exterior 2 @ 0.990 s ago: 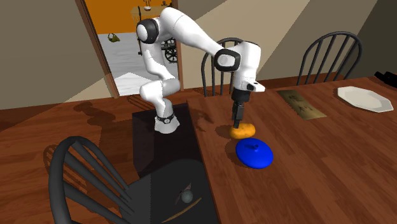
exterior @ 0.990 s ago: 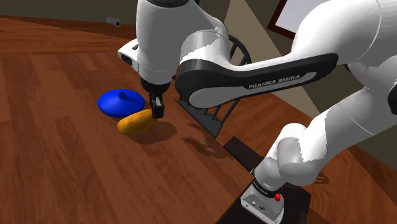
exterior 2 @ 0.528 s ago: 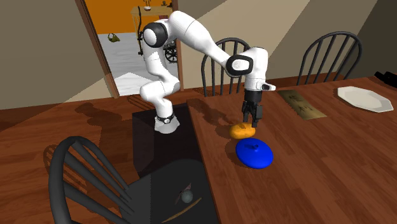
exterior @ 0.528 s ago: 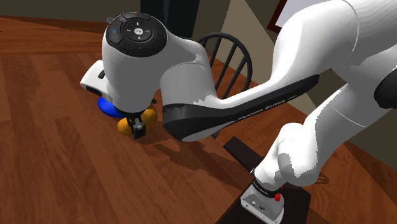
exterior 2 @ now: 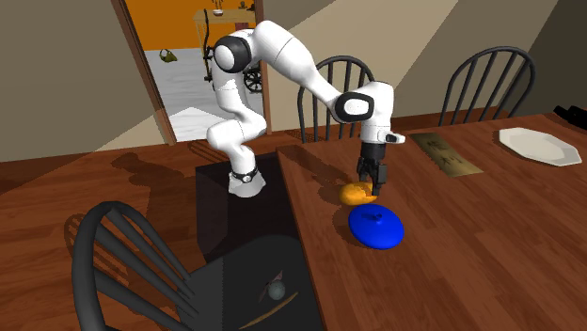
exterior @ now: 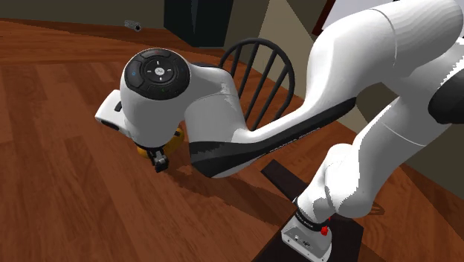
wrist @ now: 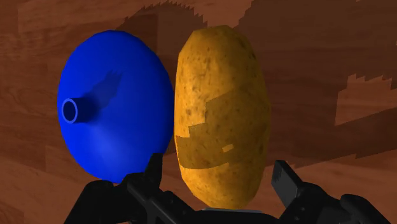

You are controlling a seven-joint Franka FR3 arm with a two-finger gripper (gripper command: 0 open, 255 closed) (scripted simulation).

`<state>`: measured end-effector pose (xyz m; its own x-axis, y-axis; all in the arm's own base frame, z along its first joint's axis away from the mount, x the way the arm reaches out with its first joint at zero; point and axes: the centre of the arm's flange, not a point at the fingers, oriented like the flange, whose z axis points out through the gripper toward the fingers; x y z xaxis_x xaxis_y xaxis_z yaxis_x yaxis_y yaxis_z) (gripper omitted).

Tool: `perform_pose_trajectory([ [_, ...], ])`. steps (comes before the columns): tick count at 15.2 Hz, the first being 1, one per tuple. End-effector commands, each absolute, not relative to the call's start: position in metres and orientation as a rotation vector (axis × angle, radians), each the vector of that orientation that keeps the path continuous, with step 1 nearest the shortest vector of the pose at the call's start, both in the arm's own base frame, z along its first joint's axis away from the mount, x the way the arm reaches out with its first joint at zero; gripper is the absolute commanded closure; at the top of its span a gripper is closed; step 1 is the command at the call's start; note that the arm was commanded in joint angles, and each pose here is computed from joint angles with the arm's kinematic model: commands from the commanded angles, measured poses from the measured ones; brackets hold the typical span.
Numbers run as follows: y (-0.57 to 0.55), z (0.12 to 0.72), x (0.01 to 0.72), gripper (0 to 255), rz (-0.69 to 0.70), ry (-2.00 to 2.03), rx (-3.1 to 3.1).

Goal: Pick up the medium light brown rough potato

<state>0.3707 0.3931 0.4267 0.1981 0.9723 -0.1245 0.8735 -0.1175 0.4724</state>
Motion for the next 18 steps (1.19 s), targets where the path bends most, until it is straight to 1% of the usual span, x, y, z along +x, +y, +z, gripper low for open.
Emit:
perform_pose_trajectory([
  [1,0.393,0.425,0.371,255,0.299,1.718,2.037],
  [10,0.393,0.425,0.371,255,0.299,1.718,2.037],
  [18,0.393,0.467,0.371,255,0.299,1.718,2.037],
])
